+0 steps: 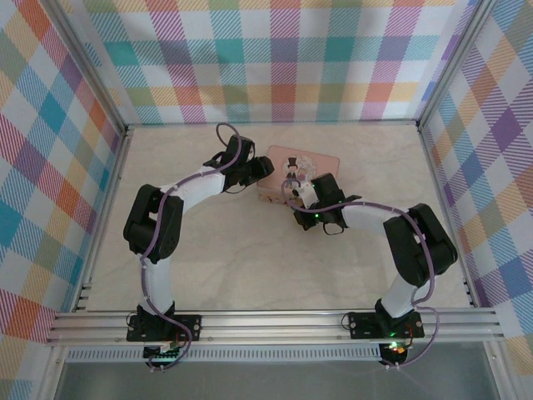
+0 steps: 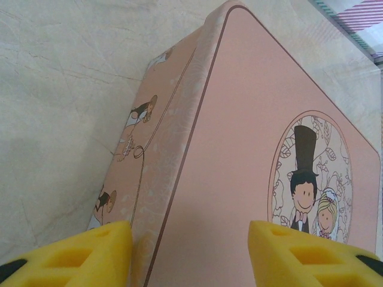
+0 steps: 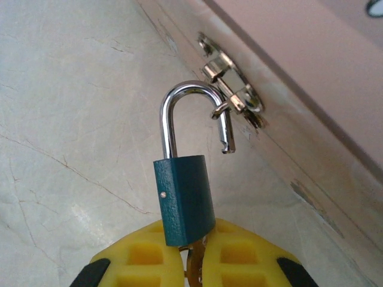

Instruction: Unlock the padlock with the key

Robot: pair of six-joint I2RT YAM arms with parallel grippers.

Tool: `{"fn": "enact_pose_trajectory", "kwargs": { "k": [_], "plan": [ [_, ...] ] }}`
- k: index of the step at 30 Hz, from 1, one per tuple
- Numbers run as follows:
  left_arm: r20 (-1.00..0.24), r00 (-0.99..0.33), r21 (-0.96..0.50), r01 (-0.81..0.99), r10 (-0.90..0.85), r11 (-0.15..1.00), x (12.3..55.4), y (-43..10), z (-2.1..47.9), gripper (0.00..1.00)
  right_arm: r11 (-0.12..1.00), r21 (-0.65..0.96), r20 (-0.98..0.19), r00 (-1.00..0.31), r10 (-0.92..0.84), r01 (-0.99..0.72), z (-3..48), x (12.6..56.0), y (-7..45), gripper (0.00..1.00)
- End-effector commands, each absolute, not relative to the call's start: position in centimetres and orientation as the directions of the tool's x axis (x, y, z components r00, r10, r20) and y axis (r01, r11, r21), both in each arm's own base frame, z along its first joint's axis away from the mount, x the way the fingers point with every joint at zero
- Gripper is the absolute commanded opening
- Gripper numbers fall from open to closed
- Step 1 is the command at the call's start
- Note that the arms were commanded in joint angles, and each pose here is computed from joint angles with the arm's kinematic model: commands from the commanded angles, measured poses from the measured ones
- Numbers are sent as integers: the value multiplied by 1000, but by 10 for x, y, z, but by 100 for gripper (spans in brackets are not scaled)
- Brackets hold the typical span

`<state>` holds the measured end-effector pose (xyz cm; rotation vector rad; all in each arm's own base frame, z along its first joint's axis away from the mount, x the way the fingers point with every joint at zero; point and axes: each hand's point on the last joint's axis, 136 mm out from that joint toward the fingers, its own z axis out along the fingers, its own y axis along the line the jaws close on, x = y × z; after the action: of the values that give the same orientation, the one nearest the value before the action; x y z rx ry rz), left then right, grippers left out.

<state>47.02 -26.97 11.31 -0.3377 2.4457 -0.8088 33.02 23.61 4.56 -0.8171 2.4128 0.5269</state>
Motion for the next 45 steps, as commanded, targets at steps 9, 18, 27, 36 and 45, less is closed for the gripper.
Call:
{"fn": "enact_pose_trajectory", "kwargs": {
  "k": [9, 18, 27, 36, 45],
  "plan": [
    [-391, -835, -632, -61, -386, 773, 474, -277, 113, 53, 699, 87, -690, -549, -472, -710, 78, 352, 253, 0],
    [-383, -842, -636, -58, -380, 770, 476, -282, 113, 53, 678, 57, -685, -523, -508, -733, 76, 357, 261, 0],
    [-375, -848, -638, -57, -375, 768, 474, -284, 111, 53, 621, -25, -666, -450, -594, -783, 70, 354, 278, 0],
    [-370, -852, -643, -54, -371, 764, 472, -288, 110, 53, 609, -99, -683, -392, -617, -787, 81, 364, 280, 0],
    [-382, -847, -626, -57, -369, 778, 473, -284, 111, 53, 646, -134, -643, -430, -634, -752, 80, 361, 263, 0]
  ]
}}
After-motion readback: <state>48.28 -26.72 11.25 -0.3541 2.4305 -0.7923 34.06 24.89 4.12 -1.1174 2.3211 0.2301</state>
